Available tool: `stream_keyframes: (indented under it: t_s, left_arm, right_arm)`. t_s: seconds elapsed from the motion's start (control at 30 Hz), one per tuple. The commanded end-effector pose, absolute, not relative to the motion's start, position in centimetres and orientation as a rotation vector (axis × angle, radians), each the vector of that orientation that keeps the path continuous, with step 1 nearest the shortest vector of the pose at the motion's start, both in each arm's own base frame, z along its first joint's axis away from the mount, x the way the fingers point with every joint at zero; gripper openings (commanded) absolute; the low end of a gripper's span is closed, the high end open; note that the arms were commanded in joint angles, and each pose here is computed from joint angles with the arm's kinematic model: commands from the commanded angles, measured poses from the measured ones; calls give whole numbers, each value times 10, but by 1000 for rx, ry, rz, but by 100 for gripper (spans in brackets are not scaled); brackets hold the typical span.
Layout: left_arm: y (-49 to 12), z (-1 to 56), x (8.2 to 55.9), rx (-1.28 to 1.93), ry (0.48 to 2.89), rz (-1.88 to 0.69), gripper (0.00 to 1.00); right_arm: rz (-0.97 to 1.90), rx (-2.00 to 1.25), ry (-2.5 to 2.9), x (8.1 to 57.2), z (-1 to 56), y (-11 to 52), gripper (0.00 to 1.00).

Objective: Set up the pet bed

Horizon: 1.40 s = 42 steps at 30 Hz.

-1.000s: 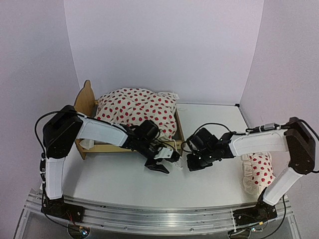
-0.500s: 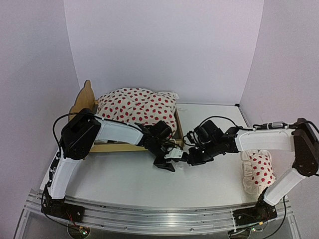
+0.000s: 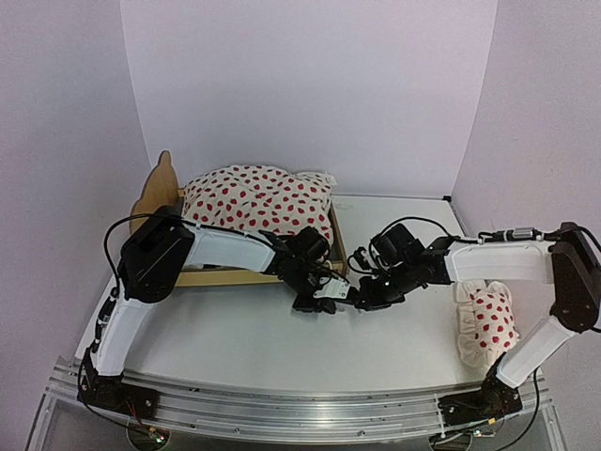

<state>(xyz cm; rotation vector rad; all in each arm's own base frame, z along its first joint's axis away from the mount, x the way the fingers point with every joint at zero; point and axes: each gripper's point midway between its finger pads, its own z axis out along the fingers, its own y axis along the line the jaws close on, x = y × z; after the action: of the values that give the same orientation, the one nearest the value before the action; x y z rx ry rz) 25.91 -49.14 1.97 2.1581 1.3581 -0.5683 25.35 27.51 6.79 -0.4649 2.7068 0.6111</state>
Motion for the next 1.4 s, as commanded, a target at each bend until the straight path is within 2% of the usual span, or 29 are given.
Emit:
stream_keyframes:
  t_s: [0.0,0.17,0.33,0.5,0.63,0.9,1.0,1.17,1.23,1.37]
  left_arm:
    - [-487,72,256,2075,1431,-657,0]
    - [-490,137,247,1960,1455,-906,0]
    - [-493,167,240,1853,1472,-1079,0]
    - [-501,188,258,1686,1533,-1212,0]
    - [-508,186,258,1645,1524,-1265,0]
    - [-518,128,256,1685,1648,-1176,1]
    - [-515,118,249,1720,1662,-1171,20]
    - [-507,134,244,1766,1599,-1144,50]
    - [-503,141,242,1778,1568,-1144,57]
    - [-493,150,245,1770,1564,-1189,63]
  right_arm:
    - [706,-590,2718,241,60,283,0]
    - [811,-570,2653,232,57,284,0]
    - [944,-441,2561,228,56,291,0]
    - [907,-469,2469,218,64,303,0]
    - [945,-484,2437,213,71,316,0]
    - [1070,-549,2365,206,96,337,0]
    - [1092,-530,2374,207,99,341,0]
    - [1139,-522,2451,202,91,350,0]
    - [1163,-514,2473,200,89,353,0]
    - [1169,-498,2485,202,91,355,0]
